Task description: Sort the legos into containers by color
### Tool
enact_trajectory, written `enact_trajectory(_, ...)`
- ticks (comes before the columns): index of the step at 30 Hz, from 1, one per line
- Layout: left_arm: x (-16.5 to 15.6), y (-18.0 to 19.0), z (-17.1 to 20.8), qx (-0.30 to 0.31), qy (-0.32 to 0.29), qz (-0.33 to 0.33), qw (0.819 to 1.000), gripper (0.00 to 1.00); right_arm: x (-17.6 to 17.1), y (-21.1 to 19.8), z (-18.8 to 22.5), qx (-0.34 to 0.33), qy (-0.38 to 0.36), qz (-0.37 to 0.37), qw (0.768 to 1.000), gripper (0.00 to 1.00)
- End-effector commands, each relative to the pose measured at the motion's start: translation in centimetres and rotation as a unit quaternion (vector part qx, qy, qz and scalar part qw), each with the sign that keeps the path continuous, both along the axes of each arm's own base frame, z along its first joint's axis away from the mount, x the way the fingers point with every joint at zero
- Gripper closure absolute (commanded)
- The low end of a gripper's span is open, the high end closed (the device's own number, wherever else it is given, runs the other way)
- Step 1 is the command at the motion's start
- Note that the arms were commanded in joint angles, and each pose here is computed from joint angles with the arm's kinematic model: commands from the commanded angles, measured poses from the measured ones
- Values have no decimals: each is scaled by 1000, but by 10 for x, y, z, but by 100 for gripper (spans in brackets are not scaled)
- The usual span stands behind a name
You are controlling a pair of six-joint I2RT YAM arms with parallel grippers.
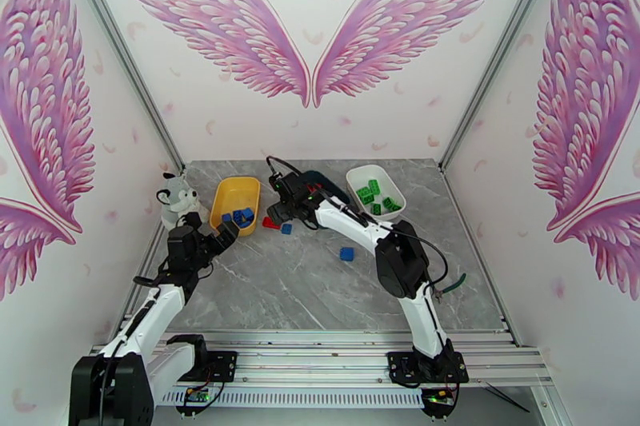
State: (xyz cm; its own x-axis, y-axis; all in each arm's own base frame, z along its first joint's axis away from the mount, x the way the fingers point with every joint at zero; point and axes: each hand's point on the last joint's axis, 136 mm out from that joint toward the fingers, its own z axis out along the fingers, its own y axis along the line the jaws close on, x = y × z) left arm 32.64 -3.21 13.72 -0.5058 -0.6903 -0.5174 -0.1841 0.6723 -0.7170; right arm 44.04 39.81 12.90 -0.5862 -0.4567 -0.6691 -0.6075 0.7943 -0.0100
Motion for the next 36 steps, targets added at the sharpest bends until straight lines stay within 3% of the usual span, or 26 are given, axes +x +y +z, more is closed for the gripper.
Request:
enact_trajectory(1,-5,-1,-1,-23,-1,-2,1000,1,2,20,-19,6,10,49,999,13)
enact_trajectory(16,1,-3,-22,-55,24,-11,998,1,20,61,-63,8,37,90,995,6)
enact_trajectory(26,-3,6,-12,-50,8,8,999,1,14,66,-87,11,71,98,993,5)
enact_trajectory(36,-4,7,-9,-47,4,9,999,1,-1,61,-100,2,97,105,990,12)
